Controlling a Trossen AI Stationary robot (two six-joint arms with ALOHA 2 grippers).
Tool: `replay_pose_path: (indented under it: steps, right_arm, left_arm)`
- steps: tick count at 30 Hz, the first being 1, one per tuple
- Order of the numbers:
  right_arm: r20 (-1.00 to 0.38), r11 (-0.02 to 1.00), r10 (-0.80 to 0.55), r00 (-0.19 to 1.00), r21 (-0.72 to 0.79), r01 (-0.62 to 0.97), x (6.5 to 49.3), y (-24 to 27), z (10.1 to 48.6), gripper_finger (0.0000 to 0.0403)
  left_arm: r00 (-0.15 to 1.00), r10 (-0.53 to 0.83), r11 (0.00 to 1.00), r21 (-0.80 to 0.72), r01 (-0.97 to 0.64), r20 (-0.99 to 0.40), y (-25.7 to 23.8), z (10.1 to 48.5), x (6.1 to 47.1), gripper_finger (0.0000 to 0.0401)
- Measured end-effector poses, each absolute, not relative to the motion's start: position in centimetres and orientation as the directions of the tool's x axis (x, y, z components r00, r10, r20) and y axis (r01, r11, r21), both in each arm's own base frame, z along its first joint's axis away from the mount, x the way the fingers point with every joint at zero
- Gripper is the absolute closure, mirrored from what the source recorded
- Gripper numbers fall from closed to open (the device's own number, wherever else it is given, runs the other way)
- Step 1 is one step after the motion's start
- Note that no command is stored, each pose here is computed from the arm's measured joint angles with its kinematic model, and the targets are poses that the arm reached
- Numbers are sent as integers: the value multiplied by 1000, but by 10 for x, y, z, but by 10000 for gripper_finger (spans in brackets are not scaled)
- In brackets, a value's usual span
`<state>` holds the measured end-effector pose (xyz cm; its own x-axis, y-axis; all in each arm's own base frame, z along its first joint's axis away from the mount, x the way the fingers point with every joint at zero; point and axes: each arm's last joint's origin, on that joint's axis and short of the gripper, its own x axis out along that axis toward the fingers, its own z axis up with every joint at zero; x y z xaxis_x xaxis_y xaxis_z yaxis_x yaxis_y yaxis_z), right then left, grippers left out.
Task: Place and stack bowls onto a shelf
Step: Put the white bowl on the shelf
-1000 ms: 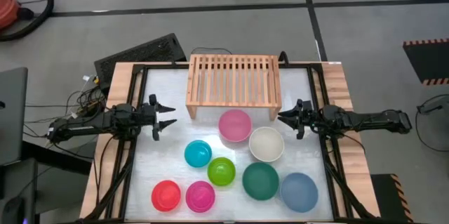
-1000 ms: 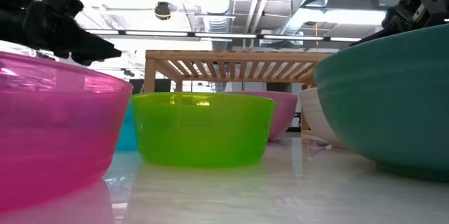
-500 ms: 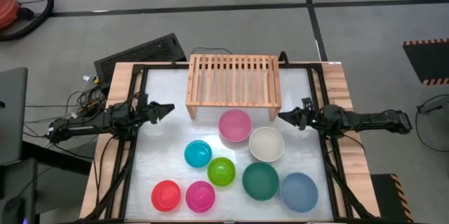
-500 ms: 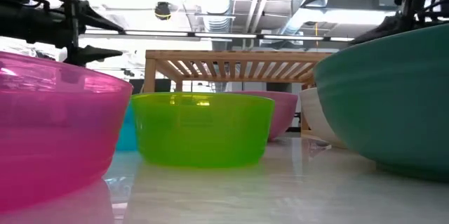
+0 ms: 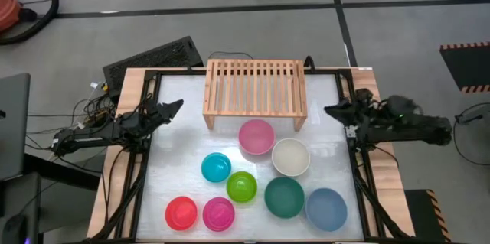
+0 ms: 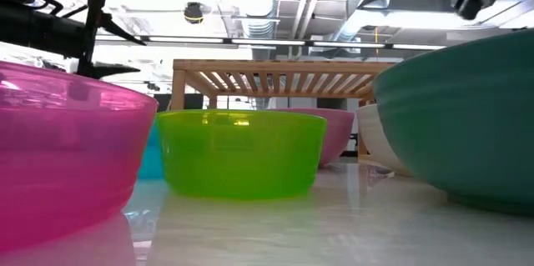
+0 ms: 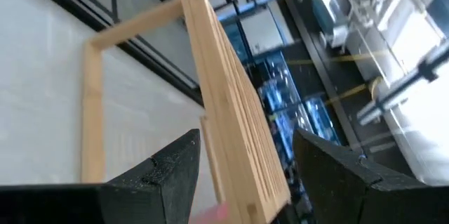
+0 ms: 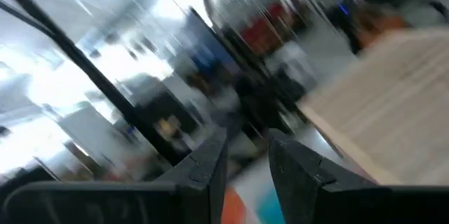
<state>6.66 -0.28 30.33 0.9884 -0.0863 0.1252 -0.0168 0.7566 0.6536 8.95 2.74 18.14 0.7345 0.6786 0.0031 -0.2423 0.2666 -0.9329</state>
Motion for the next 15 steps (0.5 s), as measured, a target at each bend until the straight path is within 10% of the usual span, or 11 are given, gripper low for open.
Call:
replay_pose_path:
  steps: [8, 15]
  right_arm:
    - [-665, 666, -34, 746, 542, 513, 44, -1, 329, 269]
    - [-822, 679, 97, 561, 467, 567, 68, 2, 345, 187]
  left_arm:
    - [853, 509, 321, -945, -64, 115, 22, 193, 92, 188]
    - [781, 461, 516, -843, 151, 422, 20, 224, 83, 147]
